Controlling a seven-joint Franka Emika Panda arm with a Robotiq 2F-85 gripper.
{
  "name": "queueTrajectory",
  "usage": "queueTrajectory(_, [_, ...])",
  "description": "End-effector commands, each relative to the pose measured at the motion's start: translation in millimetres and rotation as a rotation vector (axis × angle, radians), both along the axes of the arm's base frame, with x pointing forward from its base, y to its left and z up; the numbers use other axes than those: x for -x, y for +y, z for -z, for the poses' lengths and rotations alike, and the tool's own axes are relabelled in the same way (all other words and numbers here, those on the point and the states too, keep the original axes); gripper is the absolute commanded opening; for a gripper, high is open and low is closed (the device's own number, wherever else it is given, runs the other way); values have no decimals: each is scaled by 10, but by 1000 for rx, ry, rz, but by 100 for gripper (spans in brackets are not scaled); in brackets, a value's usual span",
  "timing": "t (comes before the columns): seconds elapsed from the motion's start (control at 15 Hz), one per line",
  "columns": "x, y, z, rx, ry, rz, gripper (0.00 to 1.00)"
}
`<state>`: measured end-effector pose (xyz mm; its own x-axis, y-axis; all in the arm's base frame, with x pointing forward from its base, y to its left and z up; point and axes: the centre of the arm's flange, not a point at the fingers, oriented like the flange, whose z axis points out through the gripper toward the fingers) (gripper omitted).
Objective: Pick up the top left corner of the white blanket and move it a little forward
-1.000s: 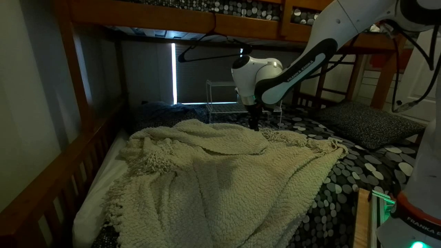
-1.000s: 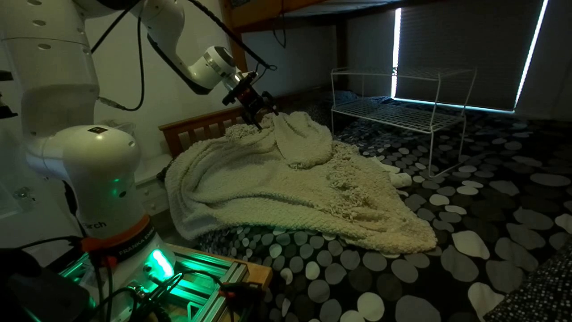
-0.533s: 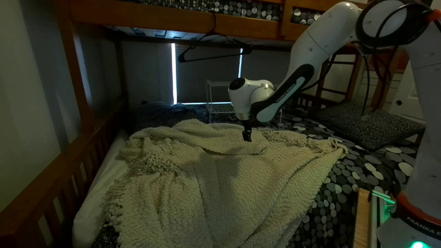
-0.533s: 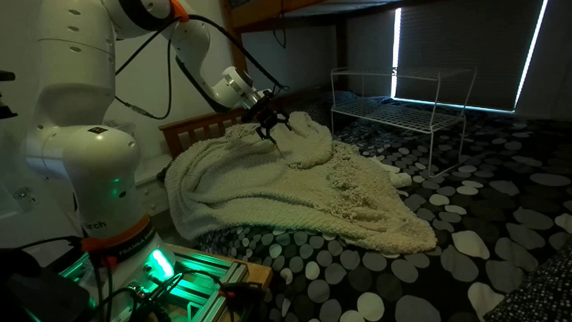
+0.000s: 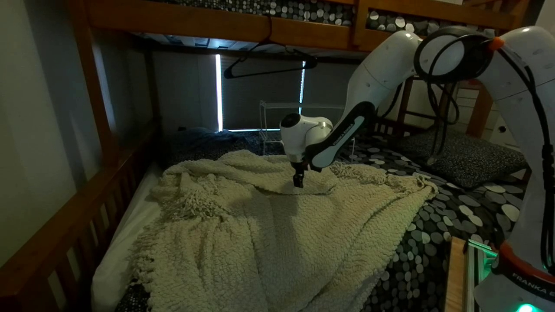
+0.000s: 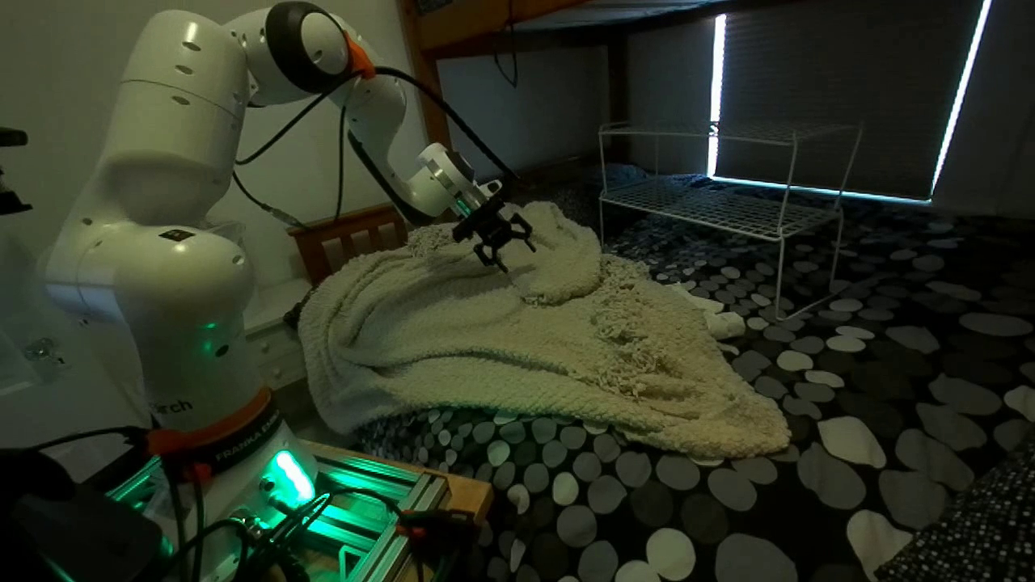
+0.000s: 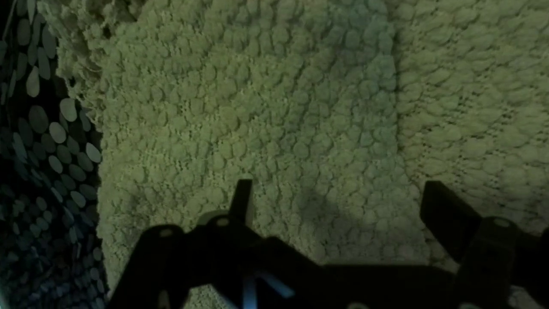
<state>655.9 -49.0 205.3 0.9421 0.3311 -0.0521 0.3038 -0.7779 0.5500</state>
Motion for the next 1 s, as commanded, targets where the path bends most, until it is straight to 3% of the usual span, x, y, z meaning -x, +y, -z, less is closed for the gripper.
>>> queueTrajectory(0.0, [-205, 73, 214, -18, -13, -11, 100])
queueTrajectory(0.33, [-320, 131, 424, -60, -5, -5, 100])
queueTrajectory(0.93, [-433, 30, 618, -14, 2, 18, 100])
